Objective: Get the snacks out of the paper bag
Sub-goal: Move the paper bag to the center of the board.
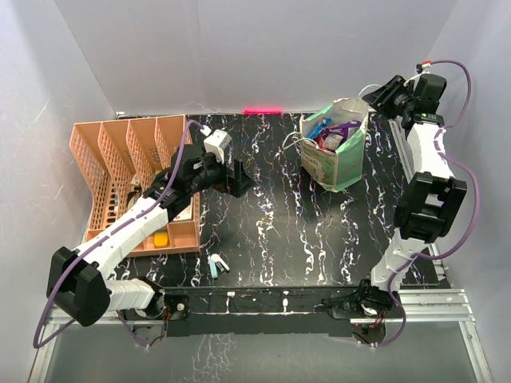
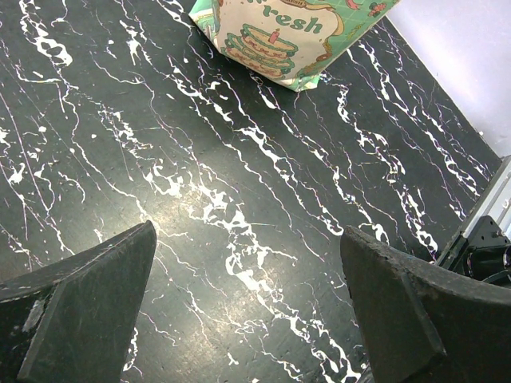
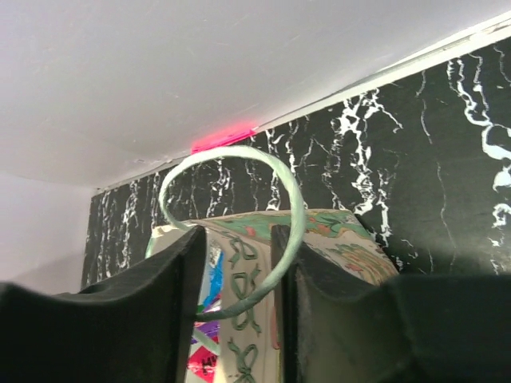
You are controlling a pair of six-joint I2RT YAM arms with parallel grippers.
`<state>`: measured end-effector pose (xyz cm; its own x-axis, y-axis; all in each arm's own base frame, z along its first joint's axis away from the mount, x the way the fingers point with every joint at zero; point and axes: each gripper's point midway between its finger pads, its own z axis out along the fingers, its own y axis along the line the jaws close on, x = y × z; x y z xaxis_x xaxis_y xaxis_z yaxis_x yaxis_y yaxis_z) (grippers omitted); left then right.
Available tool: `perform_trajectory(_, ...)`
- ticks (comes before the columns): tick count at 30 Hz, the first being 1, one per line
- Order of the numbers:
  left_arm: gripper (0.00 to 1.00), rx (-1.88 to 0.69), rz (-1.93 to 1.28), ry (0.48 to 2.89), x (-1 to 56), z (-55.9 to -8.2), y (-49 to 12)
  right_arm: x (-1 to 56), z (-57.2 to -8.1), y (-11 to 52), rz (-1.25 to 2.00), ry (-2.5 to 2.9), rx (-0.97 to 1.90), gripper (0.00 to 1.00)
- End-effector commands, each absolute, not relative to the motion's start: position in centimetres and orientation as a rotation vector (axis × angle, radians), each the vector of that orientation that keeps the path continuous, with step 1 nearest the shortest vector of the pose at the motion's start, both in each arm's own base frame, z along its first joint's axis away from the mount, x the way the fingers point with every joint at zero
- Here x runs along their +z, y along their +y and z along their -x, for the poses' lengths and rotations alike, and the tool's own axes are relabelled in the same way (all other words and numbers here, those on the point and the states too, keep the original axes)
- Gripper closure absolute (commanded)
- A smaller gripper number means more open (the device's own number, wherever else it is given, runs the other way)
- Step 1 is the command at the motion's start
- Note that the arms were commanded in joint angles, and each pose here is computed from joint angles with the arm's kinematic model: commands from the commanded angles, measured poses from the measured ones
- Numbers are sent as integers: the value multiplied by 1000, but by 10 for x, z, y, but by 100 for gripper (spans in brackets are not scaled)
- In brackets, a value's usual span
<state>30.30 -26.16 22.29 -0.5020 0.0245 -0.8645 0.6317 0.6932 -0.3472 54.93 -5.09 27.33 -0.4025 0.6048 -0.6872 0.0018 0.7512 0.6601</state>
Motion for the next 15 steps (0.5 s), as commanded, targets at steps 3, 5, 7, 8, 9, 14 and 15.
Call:
perform_trajectory(3, 2, -841, -525, 1940, 233, -304, -267, 344, -547, -41, -297, 1715, 725, 68)
perform_trajectory(5, 2, -840, -526, 1941, 233, -304, -267, 353, -541, -39, -277, 1694, 729, 79)
perform_trajectory(7, 2, -840, -525, 1945, 232, -305, -267, 362, -535, -36, -257, 1679, 735, 86)
perform_trajectory(8, 2, -840, -525, 1946, 231, -305, -267, 367, -532, -35, -248, 1669, 734, 90)
perform_trajectory(9, 2, -842, -526, 1950, 230, -304, -268, 370, -529, -34, -240, 1660, 733, 92)
perform_trajectory(14, 2, -844, -526, 1963, 226, -305, -269, 402, -503, -26, -199, 1583, 730, 93)
perform_trajectory(15, 2, -844, -527, 1966, 225, -305, -269, 406, -498, -23, -194, 1576, 739, 93)
